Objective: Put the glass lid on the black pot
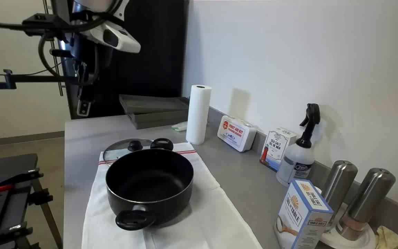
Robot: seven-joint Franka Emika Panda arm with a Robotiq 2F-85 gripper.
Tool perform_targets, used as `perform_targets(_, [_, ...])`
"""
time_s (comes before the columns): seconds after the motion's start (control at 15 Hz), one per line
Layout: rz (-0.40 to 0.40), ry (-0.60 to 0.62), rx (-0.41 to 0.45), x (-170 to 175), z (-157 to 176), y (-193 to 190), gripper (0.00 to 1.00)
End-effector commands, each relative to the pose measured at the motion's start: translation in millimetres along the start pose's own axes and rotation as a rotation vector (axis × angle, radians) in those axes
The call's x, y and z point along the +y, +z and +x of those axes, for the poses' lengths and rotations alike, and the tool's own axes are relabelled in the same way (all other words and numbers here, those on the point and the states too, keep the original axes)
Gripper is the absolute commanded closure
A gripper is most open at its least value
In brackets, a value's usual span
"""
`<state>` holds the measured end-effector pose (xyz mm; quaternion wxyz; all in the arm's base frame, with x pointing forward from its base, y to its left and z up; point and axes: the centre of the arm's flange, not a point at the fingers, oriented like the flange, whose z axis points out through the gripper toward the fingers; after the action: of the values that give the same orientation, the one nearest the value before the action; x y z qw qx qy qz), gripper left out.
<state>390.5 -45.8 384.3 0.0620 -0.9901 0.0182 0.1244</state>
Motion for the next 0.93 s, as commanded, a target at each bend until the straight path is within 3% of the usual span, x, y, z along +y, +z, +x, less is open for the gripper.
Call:
perform_targets(0.0, [0.000, 0.000, 0.000, 0, 0, 0, 0.00])
perform_targets(0.53, [-0.005, 0.002, 0.005, -1, 2, 0, 0.00])
perform_targets(0.87, [-0.052, -0.040, 0.027, -25, 19, 11, 0.00])
